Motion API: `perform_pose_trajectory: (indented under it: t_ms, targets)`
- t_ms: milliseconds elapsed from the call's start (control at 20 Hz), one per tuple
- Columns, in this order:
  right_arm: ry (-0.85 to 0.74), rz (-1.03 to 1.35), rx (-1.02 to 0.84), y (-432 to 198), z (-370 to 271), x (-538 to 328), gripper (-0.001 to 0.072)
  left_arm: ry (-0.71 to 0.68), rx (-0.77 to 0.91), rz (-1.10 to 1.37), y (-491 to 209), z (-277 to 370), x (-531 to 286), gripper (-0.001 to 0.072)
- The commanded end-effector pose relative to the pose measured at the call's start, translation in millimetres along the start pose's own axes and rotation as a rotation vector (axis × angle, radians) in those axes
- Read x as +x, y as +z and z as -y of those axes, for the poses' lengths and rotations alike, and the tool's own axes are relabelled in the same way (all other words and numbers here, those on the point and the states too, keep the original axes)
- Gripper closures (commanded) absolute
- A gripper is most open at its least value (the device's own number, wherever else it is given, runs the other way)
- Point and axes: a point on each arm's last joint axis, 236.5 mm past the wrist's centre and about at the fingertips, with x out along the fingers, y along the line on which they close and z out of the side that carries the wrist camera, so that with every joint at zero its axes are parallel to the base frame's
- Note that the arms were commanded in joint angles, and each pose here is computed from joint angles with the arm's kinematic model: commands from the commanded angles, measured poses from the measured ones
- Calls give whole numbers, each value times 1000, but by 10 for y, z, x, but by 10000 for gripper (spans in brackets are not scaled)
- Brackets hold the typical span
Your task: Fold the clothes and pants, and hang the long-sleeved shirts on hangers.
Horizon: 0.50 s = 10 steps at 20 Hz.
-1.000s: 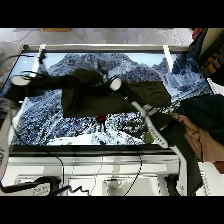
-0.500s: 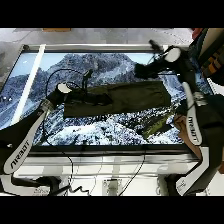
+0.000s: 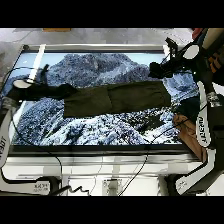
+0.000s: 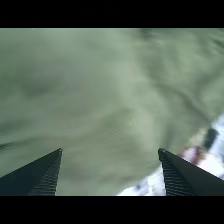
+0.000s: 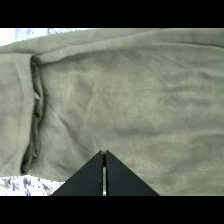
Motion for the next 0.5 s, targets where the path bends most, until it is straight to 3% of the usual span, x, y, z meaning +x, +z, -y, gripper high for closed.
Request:
perform_pose_trajectory:
  t_ms: [0,250,450]
  targets:
    - [-4,-11,-1,-39,46,46,680,84,-95,-2,-43,-676,-201,12]
    - [7,-8,-11,-36,-35,69,680,106,-122,-74,-267,-1079,231,12]
    - [14,0,-27,-28,-126,102,681,80,-108,-148,-470,-985,615,15]
